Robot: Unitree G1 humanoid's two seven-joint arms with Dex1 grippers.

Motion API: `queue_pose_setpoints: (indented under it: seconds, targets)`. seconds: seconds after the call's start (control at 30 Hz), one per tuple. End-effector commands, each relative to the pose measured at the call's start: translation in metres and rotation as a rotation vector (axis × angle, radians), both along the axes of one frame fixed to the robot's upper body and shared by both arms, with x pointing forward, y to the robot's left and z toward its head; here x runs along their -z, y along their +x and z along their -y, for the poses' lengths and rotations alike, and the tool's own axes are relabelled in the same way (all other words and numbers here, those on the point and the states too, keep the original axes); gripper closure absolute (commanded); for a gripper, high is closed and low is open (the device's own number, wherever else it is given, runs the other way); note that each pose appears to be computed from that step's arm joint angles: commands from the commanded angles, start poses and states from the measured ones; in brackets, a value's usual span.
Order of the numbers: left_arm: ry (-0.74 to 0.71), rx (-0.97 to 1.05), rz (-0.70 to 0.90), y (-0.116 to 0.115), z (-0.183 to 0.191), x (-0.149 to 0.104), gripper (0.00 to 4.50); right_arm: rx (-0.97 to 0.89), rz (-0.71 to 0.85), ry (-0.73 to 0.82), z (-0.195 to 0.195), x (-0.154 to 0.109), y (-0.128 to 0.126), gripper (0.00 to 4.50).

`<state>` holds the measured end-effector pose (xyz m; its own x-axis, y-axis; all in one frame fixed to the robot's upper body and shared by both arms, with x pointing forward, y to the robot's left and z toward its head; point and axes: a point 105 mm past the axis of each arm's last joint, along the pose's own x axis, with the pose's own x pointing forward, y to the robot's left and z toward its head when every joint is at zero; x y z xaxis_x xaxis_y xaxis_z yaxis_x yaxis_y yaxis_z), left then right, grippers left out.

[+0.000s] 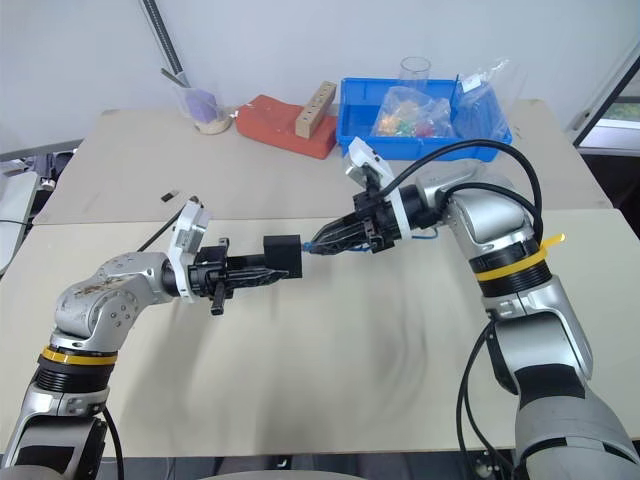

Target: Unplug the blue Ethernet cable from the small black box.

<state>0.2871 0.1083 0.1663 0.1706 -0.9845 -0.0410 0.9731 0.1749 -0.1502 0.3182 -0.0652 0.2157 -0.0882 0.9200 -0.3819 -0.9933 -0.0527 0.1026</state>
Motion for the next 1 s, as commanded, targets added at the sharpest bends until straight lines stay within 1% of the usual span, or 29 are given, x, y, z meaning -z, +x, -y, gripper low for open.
queue_pose_setpoints:
  seconds: [0.03,0.3,0.4,0.53,0.63,0.7,0.8,0.87,1.0]
  targets:
    - [-0.011,0.038,0.051,-0.005,0.003,-0.01,3.95,-0.019,0.045,0.022,-0.002,-0.011,-0.001,4.48]
    - [-0.01,0.036,0.052,-0.004,0.003,-0.01,3.95,-0.019,0.044,0.015,0.002,-0.011,-0.002,4.48]
    - [-0.003,0.027,0.053,-0.003,-0.001,-0.01,3.95,0.002,0.049,-0.029,0.017,-0.004,0.0,4.48]
    - [0.014,0.002,0.052,-0.005,-0.011,-0.01,3.95,0.083,0.024,-0.114,0.059,0.012,0.001,4.48]
    - [0.018,-0.006,0.045,-0.006,-0.014,-0.008,3.95,0.107,0.03,-0.13,0.066,0.019,0.001,4.48]
    - [0.019,-0.015,0.045,-0.005,-0.014,-0.007,3.95,0.136,0.08,-0.153,0.068,0.028,0.006,4.48]
    - [0.02,-0.041,0.053,-0.004,-0.014,-0.005,3.95,0.204,0.223,-0.223,0.077,0.05,0.02,4.48]
    - [0.02,-0.063,0.063,-0.003,-0.015,-0.003,3.95,0.222,0.307,-0.268,0.084,0.064,0.024,4.48]
    - [0.034,-0.104,0.08,-0.006,-0.016,0.007,3.95,0.315,0.36,-0.297,0.095,0.09,0.024,4.48]
